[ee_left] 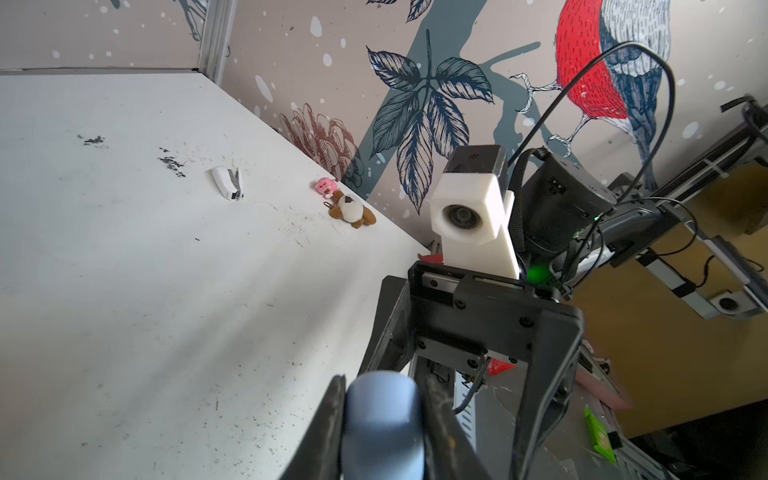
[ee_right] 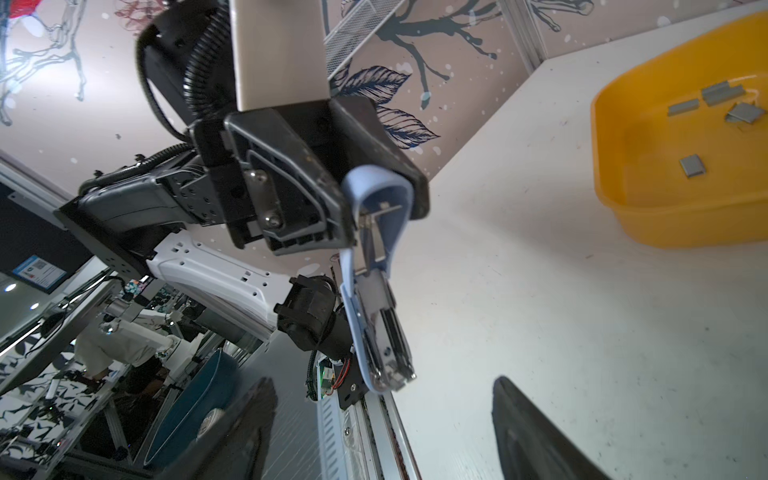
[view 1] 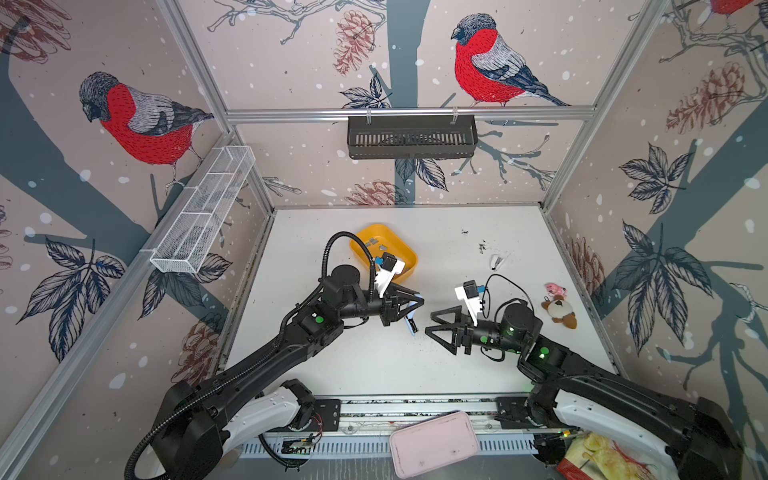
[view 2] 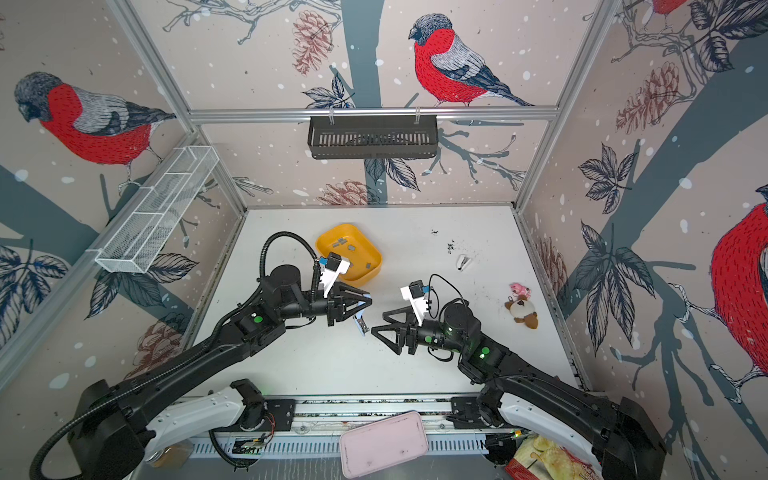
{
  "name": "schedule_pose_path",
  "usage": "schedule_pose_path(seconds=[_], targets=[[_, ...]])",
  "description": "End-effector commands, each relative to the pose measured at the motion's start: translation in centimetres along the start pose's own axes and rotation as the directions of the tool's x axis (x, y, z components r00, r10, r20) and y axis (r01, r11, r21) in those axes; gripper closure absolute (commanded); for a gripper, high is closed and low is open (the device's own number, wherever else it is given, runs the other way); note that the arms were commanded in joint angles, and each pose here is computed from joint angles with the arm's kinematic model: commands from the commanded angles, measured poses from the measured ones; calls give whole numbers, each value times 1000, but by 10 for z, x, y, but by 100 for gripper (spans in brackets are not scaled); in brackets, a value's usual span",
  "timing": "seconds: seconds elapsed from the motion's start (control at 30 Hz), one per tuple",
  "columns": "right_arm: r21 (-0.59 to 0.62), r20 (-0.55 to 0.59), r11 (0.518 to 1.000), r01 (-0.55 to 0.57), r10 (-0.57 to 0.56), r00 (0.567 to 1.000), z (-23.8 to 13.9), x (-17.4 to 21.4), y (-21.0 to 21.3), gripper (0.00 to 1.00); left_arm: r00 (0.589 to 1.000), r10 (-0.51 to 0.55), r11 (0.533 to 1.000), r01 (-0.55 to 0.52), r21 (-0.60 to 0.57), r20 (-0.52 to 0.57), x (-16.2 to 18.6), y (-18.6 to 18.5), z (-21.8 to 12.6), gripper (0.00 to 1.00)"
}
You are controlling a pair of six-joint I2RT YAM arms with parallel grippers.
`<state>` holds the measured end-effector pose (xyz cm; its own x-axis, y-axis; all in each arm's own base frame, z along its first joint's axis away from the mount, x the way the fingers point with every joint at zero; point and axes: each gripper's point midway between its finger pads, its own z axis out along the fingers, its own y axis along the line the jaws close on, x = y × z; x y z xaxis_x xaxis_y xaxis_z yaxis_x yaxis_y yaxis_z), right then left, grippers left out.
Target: Load the staples into the stapler
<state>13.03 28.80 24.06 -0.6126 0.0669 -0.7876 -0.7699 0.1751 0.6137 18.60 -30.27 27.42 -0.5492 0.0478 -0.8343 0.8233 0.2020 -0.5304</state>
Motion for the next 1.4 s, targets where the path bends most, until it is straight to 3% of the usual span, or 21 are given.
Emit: schedule_pose_path(seconds=[0.0, 0.37, 1.0, 1.2, 1.37], targets=[[-80, 61, 994, 78, -73, 995, 2, -19, 23, 21, 999, -12, 994, 7, 109, 48, -15, -21, -1, 89], [-131, 84, 988, 78, -67, 994, 9, -30, 36, 30, 993, -76, 973, 56, 224, 85, -17, -40, -9, 88], [-166, 84, 984, 67, -54, 995, 27, -30, 42, 43, 987, -113, 958, 77, 276, 117, -14, -45, -13, 88], [-163, 80, 985, 62, -49, 996, 33, -32, 41, 50, 986, -113, 960, 77, 271, 120, -11, -42, -12, 88], [-145, 76, 988, 49, -38, 996, 36, -29, 35, 63, 986, -111, 959, 75, 273, 120, -12, -43, -12, 88]])
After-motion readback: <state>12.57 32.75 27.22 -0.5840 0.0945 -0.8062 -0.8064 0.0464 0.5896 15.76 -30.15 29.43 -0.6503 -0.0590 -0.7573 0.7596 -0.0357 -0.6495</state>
